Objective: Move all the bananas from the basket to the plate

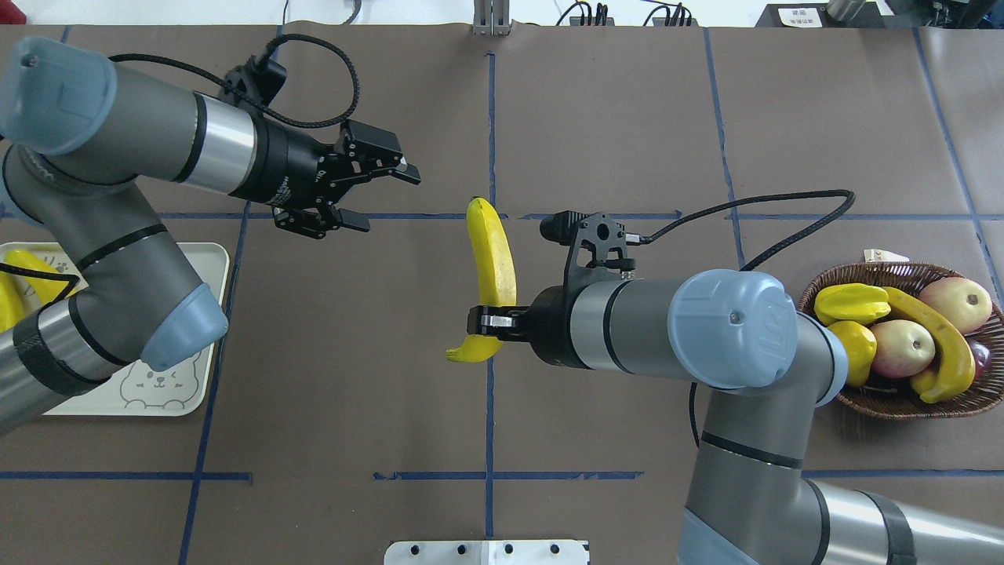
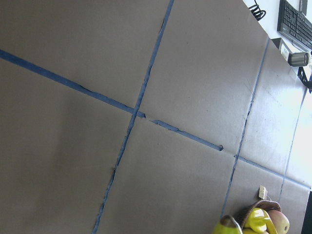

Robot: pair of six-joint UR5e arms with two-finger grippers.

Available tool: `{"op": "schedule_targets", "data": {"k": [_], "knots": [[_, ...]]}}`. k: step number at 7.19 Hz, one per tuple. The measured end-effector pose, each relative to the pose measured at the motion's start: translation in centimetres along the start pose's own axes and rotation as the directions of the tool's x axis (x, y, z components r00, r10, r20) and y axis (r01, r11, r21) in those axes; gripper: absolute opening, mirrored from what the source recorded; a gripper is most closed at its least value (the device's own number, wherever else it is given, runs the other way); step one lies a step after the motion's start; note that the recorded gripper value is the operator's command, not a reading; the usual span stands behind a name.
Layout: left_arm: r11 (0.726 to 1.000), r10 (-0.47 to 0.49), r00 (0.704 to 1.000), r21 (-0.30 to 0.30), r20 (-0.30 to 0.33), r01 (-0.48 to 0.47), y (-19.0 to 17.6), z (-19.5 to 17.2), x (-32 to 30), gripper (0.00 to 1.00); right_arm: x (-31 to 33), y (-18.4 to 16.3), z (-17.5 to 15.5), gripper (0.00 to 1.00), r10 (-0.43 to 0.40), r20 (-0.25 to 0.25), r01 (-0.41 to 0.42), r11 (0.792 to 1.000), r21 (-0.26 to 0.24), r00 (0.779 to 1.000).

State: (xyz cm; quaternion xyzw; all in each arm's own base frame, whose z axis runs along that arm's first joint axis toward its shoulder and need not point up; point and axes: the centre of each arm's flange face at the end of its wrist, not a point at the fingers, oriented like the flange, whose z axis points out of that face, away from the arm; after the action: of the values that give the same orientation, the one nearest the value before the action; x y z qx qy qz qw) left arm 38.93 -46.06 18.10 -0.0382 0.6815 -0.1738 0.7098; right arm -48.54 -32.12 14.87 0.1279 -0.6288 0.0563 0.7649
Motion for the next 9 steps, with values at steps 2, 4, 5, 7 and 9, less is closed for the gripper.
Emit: {"op": "schedule_targets", "data": {"k": [2,4,5,7,9], "knots": [[1.000,-0.004,1.000,0.008,-0.009,0.004,2.7,2.5,1.0,0.99,-1.2,0.1,0.8,0.02,0.002,0.006,-0.002,1.000,0.009,1.000],[1.000,-0.023,1.000,0.012,-0.009,0.023,4.7,4.3,1.6,0.76,-1.4,0.1,1.0,0.03,0.003,0.006,-0.003,1.000,0.010,1.000],[1.000,-0.026,1.000,0.015,-0.008,0.026,5.3,4.8,1.6,0.50,-1.4,0.1,1.0,0.03,0.002,0.006,-0.002,1.000,0.009,1.000],[0.999,-0.028,1.000,0.018,-0.006,0.028,5.6,5.2,1.5,0.05,-1.4,0.1,1.0,0.12,0.003,0.007,-0.003,1.000,0.008,1.000],[0.999,-0.028,1.000,0.018,-0.007,0.028,5.6,5.1,1.5,0.00,-1.4,0.1,0.9,0.98,0.004,0.007,-0.004,1.000,0.008,1.000]]}}
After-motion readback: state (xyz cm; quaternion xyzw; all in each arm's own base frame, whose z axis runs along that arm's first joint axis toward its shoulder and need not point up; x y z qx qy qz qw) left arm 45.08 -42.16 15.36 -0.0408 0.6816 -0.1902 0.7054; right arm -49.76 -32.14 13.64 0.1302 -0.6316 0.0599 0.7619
